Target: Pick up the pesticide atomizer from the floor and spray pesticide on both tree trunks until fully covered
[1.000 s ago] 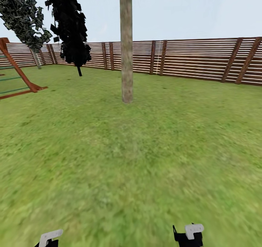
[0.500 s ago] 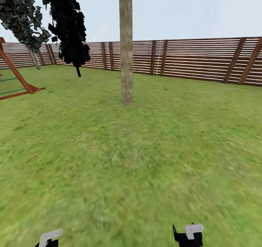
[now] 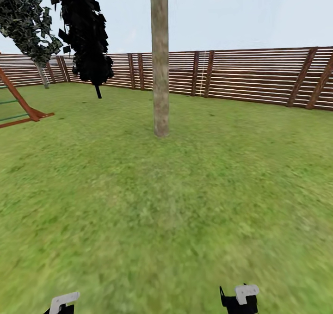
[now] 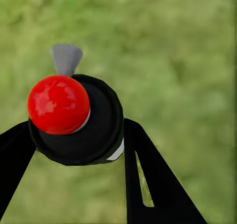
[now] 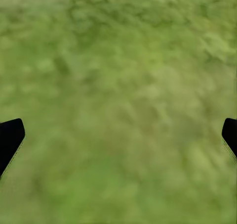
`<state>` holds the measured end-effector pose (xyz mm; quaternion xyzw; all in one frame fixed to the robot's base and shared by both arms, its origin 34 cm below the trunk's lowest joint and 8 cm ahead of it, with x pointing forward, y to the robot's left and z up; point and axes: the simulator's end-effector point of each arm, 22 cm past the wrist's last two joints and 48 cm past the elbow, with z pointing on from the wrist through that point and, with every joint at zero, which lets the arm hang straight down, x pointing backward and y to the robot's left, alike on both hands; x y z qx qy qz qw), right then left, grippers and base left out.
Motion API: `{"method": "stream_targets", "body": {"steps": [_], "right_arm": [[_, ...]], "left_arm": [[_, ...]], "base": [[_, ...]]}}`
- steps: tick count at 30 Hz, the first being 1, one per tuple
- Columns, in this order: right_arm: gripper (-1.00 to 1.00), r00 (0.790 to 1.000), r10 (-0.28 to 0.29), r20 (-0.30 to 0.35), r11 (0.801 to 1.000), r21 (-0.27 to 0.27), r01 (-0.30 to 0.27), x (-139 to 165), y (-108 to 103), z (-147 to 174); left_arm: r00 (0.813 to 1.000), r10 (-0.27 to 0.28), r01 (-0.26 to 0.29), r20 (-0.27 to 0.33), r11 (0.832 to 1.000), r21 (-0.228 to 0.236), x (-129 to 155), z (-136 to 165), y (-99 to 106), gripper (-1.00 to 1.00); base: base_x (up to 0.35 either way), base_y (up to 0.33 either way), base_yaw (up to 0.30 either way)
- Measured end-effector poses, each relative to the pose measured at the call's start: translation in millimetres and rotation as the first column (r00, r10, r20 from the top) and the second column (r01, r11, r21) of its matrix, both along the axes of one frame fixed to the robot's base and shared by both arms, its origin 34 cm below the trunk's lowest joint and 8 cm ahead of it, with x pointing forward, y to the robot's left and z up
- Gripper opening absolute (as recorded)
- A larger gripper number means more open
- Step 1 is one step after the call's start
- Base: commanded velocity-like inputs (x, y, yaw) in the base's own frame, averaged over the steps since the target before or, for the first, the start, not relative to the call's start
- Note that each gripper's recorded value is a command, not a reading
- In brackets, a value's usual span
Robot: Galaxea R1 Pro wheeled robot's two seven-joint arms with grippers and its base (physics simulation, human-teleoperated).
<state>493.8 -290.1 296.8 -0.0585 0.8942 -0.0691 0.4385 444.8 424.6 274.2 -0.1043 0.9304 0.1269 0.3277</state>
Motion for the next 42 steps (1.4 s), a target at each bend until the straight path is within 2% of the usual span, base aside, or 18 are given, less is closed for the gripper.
{"method": "stream_targets", "body": {"steps": [42], "right_arm": [[1.0,1.0,-0.001,0.0,1.0,0.0,0.001,0.0,-0.1,0.0]], "left_arm": [[1.0,0.0,0.0,0.0,1.0,0.0,0.1,0.0,-0.2,-1.0]], "base": [[0.339,0.0,0.0]]}}
